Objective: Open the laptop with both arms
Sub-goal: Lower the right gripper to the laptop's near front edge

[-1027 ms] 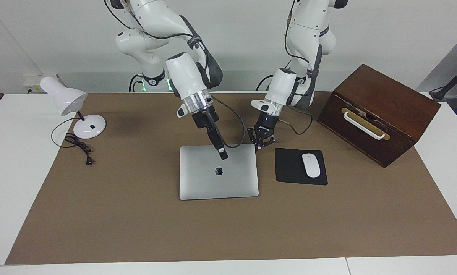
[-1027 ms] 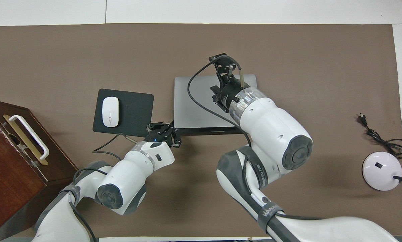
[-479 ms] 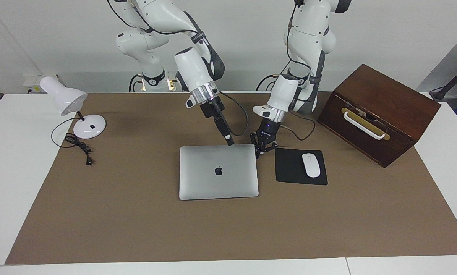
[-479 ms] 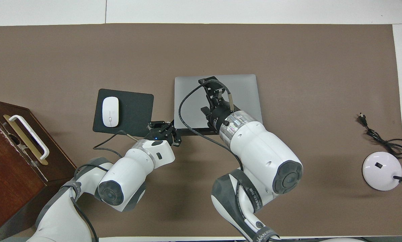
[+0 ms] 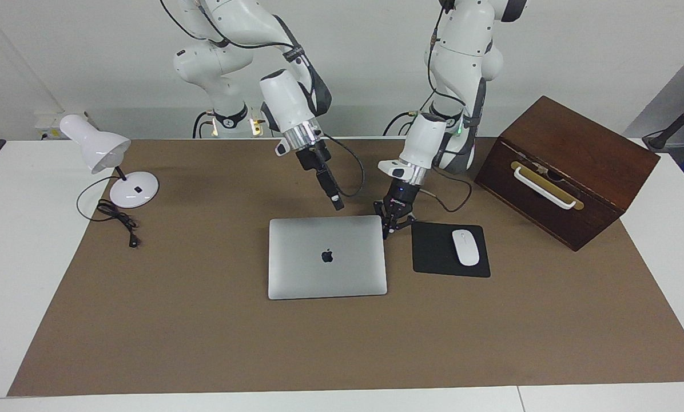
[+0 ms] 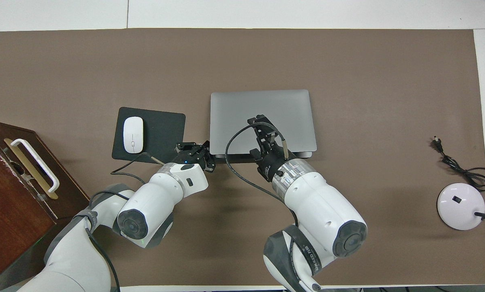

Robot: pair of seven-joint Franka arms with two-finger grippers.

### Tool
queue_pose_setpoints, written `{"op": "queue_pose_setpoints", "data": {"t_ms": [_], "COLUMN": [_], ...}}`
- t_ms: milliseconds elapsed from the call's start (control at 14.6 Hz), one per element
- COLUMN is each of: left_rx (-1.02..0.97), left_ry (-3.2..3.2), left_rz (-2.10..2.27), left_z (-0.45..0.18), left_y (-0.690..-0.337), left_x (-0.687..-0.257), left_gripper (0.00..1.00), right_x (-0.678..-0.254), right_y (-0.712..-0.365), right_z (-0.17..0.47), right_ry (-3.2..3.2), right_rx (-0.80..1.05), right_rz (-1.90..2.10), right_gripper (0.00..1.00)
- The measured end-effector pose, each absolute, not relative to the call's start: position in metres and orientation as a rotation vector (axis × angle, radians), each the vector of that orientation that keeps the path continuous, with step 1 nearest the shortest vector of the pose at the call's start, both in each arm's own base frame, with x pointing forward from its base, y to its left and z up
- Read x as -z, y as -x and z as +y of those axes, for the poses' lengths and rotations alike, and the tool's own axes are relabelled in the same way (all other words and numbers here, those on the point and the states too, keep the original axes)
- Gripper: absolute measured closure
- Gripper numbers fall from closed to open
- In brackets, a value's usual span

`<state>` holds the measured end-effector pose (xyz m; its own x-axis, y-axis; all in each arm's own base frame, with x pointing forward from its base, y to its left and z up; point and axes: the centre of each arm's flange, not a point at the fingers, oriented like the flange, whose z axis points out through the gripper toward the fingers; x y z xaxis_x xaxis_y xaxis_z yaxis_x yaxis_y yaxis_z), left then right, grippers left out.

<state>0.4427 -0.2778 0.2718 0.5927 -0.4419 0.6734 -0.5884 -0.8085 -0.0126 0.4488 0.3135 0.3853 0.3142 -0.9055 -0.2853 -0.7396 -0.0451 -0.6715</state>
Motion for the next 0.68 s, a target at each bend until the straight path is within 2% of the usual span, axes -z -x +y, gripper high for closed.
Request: {"op": "queue_pose_setpoints", "data": {"t_ms": [68, 205, 479, 685], "left_rx": [-1.019, -1.020, -1.016, -1.013], "left_ry": [-2.608, -2.606, -2.608, -2.603], "left_rz": [-0.857, -0.857, -0.858, -0.865], "left_z": [-0.279, -0.279, -0.279, -0.281], "left_y": [-0.443, -0.442, -0.442, -0.439], "left_x": [-0.272, -0.272, -0.272, -0.271], "left_gripper": [0.99, 0.99, 0.99, 0.99], "right_x": [-0.380, -0.371, -0.357, -0.354], "right_y": [-0.442, -0.433, -0.424, -0.422], "right_z": [0.316, 0.314, 0.305, 0.303], "right_ry": [1.831, 1.831, 1.832, 1.830], "right_rx": [0.265, 0.270, 0.283, 0.287], "right_rz": [1.472, 1.468, 1.474, 1.475], "right_gripper": [0.03, 0.00, 0.02, 0.00]}}
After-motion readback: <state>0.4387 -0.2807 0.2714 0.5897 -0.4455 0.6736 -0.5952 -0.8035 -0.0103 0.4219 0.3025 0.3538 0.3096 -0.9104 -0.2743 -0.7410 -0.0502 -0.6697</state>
